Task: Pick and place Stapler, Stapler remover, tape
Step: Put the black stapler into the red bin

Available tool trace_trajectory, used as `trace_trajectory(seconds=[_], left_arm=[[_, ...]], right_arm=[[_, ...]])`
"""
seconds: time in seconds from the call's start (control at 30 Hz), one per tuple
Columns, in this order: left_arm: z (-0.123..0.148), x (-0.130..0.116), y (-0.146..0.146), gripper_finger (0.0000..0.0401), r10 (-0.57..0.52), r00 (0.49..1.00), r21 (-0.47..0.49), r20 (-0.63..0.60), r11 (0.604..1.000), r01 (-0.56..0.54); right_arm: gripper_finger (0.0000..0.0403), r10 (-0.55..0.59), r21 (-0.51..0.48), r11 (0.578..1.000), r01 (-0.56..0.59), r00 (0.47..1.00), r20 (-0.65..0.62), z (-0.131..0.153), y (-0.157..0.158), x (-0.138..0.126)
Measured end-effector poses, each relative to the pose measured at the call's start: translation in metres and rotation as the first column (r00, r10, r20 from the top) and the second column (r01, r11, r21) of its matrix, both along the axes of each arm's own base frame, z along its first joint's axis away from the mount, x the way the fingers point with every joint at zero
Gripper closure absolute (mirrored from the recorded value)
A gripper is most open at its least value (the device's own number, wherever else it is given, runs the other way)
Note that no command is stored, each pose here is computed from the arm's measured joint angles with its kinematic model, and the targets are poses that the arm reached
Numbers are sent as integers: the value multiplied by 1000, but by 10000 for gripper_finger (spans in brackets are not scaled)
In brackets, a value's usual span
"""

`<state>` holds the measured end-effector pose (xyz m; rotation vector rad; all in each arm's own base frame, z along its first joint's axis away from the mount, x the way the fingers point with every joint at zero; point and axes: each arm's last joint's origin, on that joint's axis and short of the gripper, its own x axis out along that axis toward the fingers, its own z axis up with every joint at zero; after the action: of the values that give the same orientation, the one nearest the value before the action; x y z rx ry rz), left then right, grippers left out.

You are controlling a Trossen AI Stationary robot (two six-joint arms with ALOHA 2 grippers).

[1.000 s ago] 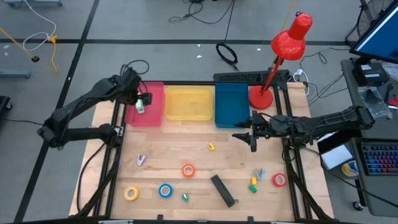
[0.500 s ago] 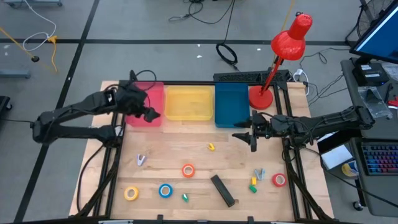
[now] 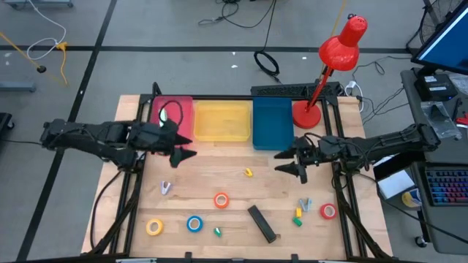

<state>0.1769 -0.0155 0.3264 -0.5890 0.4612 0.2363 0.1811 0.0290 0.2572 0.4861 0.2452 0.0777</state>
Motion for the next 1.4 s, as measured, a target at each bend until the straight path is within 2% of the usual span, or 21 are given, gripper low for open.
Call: trace_trajectory(seconds=[0.1,0.27,0.47,0.63,0.77,0.9,1.03,1.13,1.27,1.4], left_arm=[[-2,-3,-7,66,-5,1000,14,9,1000,5],[-23,-12,-12,66,-16,995,-1,93,1000,16],[-55,-32,-15,66,-123,977,-41,174,990,132],[-68,-47,-17,66,-186,958,-62,218,977,204],[-68,-57,-17,66,-225,943,-28,246,971,239],[-64,-65,-17,66,-265,924,6,277,962,274],[-63,-69,-18,66,-327,899,32,290,943,332],[-63,-69,-20,66,-364,886,38,288,928,370],[-66,-70,-21,66,-398,882,46,253,915,400],[-67,-71,-21,66,-406,881,52,245,913,406]], right_arm=[[165,46,12,999,-46,998,43,4,10,-1],[165,30,42,998,-36,990,135,13,27,-4],[165,-30,88,996,17,988,151,17,50,-2],[165,-64,73,996,54,987,148,37,76,15],[165,-67,35,997,65,997,47,53,97,36],[165,-80,25,996,84,986,-149,62,116,56],[165,-88,46,993,112,926,-366,64,134,73],[165,-50,111,986,125,853,-519,59,146,85],[165,9,193,965,175,719,-695,43,159,96],[165,62,255,932,257,581,-812,22,167,102]])
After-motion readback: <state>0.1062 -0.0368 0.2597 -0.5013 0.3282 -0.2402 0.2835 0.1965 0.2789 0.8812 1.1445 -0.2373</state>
